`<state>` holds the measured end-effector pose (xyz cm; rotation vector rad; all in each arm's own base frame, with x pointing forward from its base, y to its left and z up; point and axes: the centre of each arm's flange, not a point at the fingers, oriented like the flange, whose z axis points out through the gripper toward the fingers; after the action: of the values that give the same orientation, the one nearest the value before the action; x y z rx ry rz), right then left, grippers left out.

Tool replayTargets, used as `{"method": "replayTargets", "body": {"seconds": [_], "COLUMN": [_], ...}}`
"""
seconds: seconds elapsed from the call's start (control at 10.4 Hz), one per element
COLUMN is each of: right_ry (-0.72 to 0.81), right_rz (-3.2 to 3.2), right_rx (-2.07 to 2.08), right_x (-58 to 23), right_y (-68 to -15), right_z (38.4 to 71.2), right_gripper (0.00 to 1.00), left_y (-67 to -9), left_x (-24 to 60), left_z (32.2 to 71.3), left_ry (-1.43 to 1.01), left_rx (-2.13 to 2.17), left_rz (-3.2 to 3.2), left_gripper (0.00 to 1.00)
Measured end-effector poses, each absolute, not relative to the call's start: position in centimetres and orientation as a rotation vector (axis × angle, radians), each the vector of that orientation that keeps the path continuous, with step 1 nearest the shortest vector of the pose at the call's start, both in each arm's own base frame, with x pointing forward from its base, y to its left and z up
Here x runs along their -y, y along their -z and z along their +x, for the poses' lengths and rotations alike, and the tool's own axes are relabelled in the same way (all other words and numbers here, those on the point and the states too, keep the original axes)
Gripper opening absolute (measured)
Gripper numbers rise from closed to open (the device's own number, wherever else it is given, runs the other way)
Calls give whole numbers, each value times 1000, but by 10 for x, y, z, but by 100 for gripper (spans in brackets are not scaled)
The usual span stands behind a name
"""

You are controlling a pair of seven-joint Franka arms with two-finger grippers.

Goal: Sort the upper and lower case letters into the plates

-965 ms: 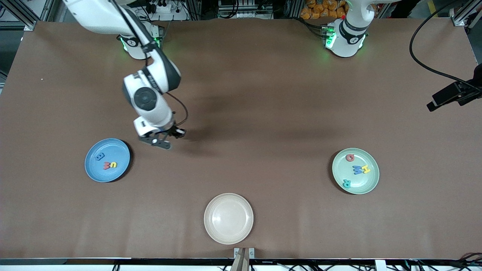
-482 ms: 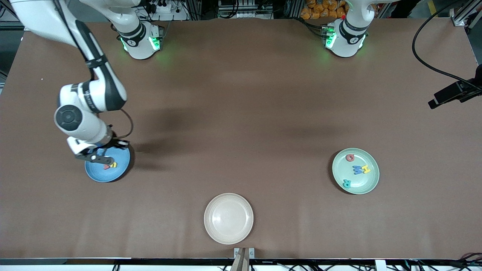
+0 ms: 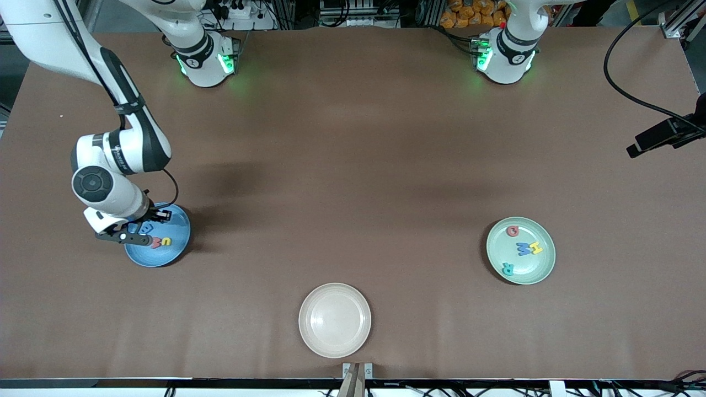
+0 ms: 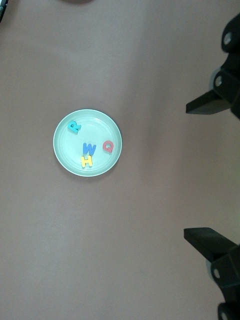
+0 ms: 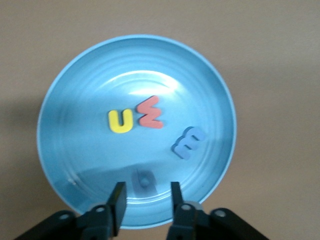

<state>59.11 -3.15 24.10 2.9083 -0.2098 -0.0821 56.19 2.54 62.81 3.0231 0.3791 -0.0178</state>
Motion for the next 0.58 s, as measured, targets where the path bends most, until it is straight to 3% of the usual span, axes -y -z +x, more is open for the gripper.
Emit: {"method": "replayTargets", "body": {"seconds": [0.29,0.39,0.58], "right_ry": [59,43,-2], "right_rz": [2915,2918,2926], "right_rx": [255,249,218], "right_x": [45,41,27], "right_y": [-248,-253,-271], "right_z": [595,597,596], "right_gripper": [93,100,100], "left_y": [-628,-627,-627], "left_x": [-29,-27,-9], "left_z": [562,562,563], "left_ry": [19,17,13], "left_rx": [-388,-381,-314], "left_rz": [3024,3045,3123], "left_gripper": [100,100,100]}}
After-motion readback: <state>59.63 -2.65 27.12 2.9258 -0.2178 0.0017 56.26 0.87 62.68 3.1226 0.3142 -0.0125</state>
